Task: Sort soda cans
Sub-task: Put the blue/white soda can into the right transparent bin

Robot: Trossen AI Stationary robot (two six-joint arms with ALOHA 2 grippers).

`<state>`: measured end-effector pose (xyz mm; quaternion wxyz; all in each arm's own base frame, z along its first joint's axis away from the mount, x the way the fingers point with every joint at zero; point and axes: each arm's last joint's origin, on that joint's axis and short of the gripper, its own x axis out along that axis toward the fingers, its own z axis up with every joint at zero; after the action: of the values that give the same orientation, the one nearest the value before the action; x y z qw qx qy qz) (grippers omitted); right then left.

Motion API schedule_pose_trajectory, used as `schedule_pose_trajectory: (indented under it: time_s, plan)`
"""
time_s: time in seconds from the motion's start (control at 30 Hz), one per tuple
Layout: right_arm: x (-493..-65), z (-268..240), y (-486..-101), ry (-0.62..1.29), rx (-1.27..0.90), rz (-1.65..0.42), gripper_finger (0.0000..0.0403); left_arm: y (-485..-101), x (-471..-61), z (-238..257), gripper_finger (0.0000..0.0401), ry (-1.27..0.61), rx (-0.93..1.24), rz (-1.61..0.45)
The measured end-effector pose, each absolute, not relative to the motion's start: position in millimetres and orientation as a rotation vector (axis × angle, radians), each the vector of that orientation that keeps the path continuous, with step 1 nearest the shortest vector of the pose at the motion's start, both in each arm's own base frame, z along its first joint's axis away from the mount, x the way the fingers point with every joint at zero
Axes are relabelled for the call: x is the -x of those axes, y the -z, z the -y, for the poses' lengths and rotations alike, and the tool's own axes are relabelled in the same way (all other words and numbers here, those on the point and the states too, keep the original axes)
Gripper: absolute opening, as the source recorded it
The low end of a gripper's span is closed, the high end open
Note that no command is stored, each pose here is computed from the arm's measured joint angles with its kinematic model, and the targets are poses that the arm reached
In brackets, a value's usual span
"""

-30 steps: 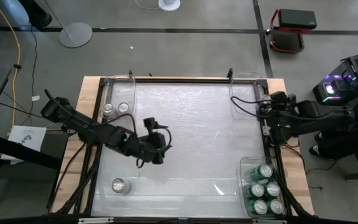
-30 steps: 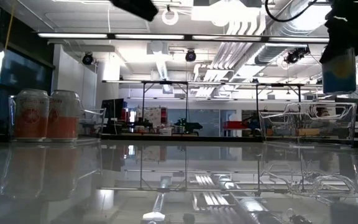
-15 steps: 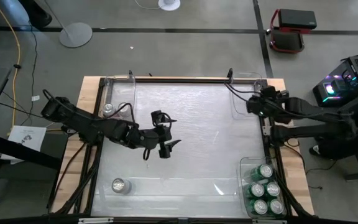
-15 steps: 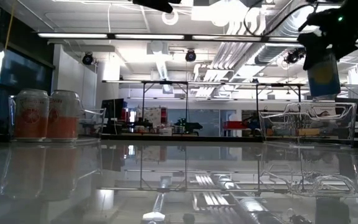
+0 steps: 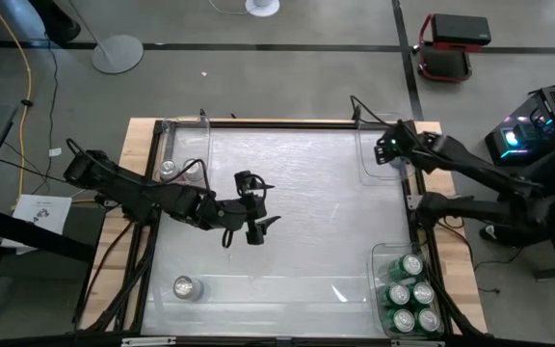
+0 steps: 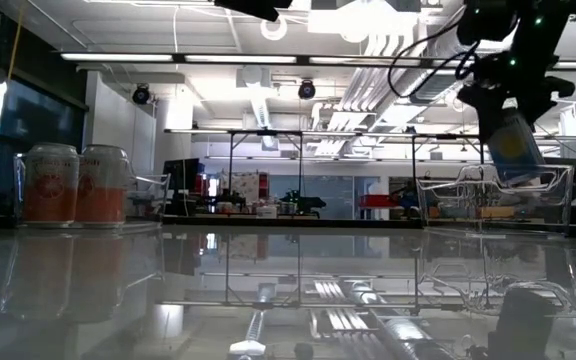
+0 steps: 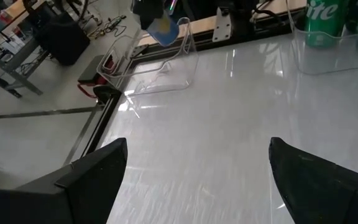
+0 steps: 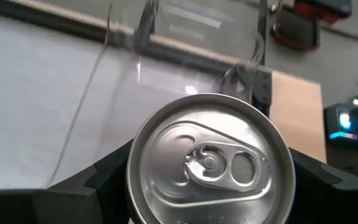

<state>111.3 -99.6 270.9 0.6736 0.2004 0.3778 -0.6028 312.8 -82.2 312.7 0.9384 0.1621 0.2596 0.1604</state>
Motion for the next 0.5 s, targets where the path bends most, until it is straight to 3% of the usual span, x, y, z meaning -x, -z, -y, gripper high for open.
schedule_pose_trajectory:
  time_s: [0.33,0.5]
  plan:
    - [-124.3,108.4,-258.6,1.358,-0.489,-0.919,0.0280,-312.7,-312.8,82.2,0.0367,-0.329,-0.331,-0.530]
    - [-135.7,107.1,-261.1,1.320,-0.480,-0.831,0.0280,-313.0,-312.7,81.9,0.0367,-0.341,-0.334,-0.528]
